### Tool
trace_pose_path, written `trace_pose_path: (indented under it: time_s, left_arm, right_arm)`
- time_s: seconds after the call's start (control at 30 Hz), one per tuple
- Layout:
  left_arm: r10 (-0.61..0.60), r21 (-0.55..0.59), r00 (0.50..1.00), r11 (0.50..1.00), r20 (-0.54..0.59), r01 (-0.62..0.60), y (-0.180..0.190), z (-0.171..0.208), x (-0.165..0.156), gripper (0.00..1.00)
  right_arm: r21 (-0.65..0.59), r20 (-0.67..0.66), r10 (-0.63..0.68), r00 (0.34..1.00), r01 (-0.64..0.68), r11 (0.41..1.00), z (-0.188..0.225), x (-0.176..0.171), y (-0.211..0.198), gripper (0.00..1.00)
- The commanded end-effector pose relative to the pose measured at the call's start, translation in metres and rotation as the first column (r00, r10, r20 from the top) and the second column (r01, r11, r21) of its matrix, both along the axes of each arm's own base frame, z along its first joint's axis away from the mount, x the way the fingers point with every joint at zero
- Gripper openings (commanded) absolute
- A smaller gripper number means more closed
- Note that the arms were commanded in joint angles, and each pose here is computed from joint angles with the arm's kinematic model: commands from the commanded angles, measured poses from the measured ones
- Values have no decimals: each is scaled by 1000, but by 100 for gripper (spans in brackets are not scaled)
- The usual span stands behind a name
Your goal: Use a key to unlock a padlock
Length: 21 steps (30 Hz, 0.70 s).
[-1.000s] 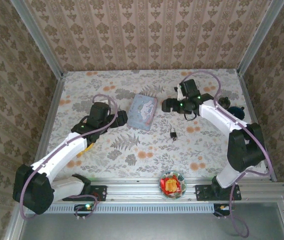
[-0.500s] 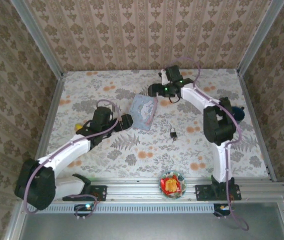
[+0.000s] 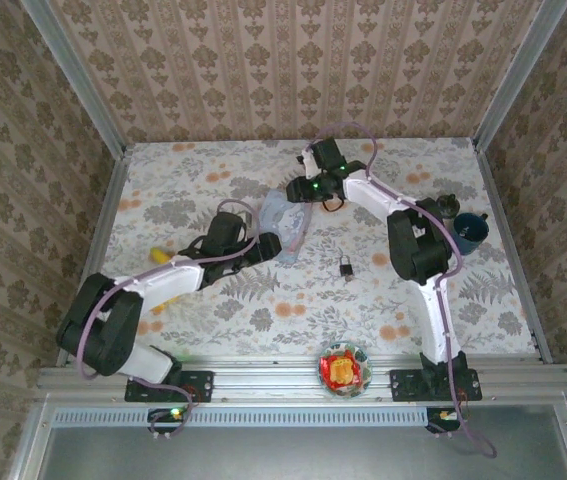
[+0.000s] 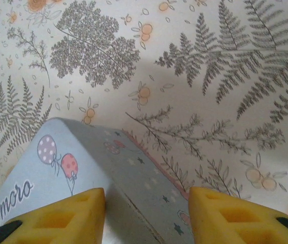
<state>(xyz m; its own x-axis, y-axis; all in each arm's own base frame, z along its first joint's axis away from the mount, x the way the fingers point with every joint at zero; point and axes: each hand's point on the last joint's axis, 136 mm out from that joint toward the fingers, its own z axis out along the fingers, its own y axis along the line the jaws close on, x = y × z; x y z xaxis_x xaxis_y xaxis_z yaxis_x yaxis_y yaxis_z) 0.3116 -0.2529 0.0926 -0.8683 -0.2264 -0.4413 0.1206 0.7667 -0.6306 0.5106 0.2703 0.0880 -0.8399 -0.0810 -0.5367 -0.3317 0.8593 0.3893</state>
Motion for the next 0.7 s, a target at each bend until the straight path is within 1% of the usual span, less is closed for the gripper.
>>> trace_pose_path:
  time_s: [0.0,0.17,0.3,0.53,0.67]
  left_arm:
    - [-13,-66,999,998,47,16,-13,18,20,70]
    - [-13,-67,999,998,52,16,-11,17,38,60]
    - [-11,-63,998,998,63,15,-10,18,54,55]
    - [-28,-70,997,997,67,33,-13,19,74,54]
    - [-35,-68,997,997,66,40,-13,18,75,54]
  right_arm:
    - [-29,-62,-34,997,32,999,-8,-28,-12,41]
    - [-29,-89,-107,990,105,994,-7,-53,-26,35]
    - [-50,-126,-176,976,171,984,-10,-76,-37,31]
    - [-83,-129,-265,956,256,963,-8,-112,-48,31]
    - [-68,-117,-310,944,304,950,-4,-126,-55,32]
